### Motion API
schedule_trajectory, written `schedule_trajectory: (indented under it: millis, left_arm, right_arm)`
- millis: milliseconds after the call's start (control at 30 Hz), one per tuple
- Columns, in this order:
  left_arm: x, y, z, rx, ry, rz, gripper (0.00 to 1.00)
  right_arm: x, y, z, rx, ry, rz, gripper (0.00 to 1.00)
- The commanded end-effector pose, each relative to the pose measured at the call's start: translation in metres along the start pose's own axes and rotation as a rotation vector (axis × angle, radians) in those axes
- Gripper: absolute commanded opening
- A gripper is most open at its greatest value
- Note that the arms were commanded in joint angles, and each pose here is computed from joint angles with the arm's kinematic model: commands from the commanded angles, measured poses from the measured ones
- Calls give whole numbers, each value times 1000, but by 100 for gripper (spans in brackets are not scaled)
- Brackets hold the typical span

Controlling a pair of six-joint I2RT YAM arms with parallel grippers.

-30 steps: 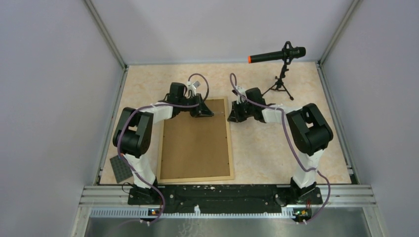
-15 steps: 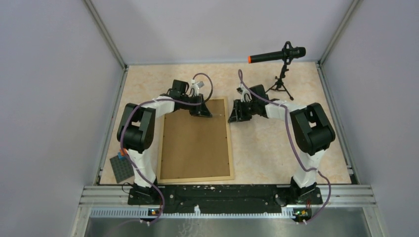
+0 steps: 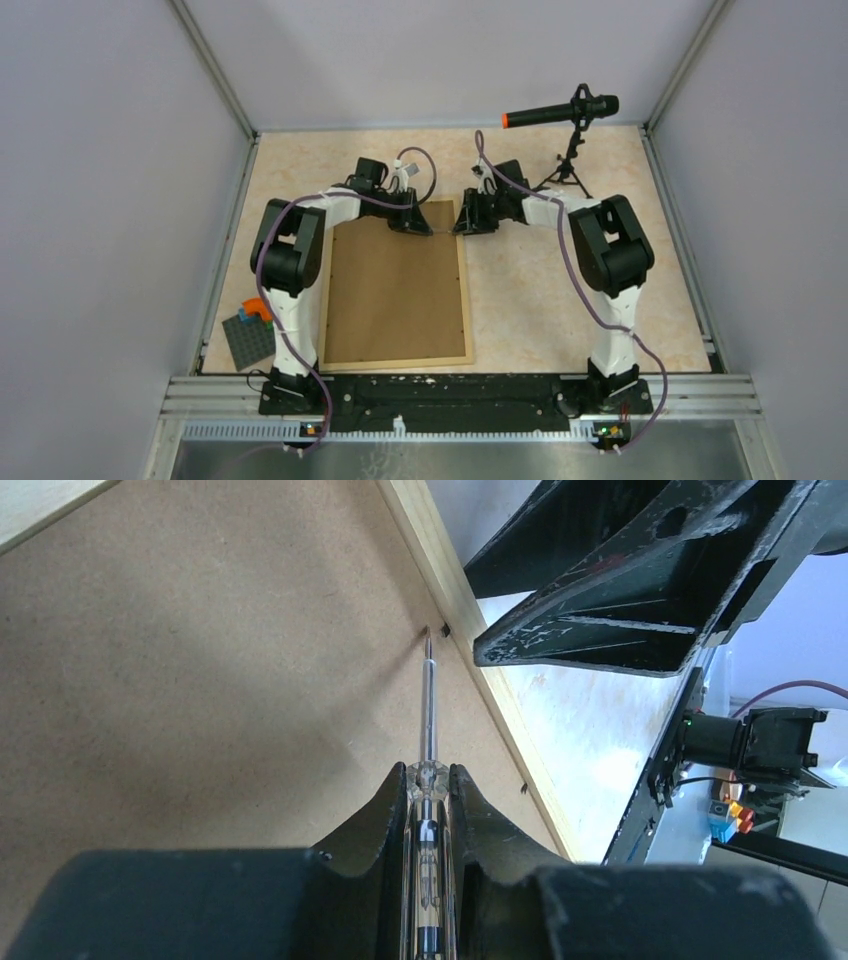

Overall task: Take the photo out of the frame
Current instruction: Release the photo frame item from the photo frame.

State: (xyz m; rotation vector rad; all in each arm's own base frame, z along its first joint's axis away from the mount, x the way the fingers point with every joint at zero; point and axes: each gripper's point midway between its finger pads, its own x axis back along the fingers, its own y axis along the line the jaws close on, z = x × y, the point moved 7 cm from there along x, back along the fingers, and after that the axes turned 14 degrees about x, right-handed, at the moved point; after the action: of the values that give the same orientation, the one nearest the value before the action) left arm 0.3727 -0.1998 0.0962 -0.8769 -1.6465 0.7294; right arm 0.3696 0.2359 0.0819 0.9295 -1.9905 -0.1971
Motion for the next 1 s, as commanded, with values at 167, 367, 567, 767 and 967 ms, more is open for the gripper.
schedule_trajectory:
  millis: [167, 367, 567, 767, 967]
  left_arm:
    - [-7, 4, 3, -30, 34, 17, 0]
    - [-6, 5, 7, -40, 38, 5, 0]
    - [-6, 8, 11, -33, 55, 2, 0]
    - [-7, 6, 11, -27, 66, 17, 0]
    - [-8, 8, 15, -15, 76, 11, 0]
  right_arm:
    - [-11, -7, 3, -86, 38, 133, 35]
    - [-5, -10, -9, -109, 8, 234, 34]
    - [-10, -8, -21, -64, 2, 254, 35]
    - [-18, -9, -8, -70, 47, 240, 34]
    - [-23, -12, 0, -88, 70, 239, 31]
